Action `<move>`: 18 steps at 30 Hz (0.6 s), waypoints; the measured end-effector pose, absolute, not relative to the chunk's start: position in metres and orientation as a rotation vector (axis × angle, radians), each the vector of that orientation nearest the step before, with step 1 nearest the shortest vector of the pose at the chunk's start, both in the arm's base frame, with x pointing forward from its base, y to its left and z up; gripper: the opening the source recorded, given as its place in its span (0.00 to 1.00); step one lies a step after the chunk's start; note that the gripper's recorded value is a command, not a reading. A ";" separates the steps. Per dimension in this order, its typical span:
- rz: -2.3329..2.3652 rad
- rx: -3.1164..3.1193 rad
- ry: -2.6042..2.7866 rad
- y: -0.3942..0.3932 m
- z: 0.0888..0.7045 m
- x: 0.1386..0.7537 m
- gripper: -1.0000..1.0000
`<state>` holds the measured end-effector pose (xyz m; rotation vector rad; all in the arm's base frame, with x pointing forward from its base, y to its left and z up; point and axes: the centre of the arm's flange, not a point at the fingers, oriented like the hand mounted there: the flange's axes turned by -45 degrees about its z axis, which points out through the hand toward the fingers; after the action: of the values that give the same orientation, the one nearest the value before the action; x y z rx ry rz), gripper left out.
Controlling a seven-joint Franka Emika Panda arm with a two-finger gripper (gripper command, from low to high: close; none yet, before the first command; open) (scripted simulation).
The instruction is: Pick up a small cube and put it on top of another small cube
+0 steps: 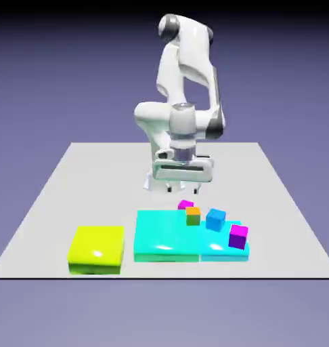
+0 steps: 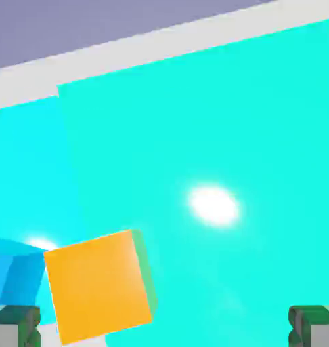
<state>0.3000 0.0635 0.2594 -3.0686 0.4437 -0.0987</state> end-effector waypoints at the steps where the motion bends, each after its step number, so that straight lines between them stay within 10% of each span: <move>1: -0.048 -3.064 0.472 0.064 0.251 0.293 0.50; 18: 0.328 -2.886 0.649 0.089 0.187 0.237 0.50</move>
<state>0.2368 0.0887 0.1869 -2.8855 0.6489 0.3276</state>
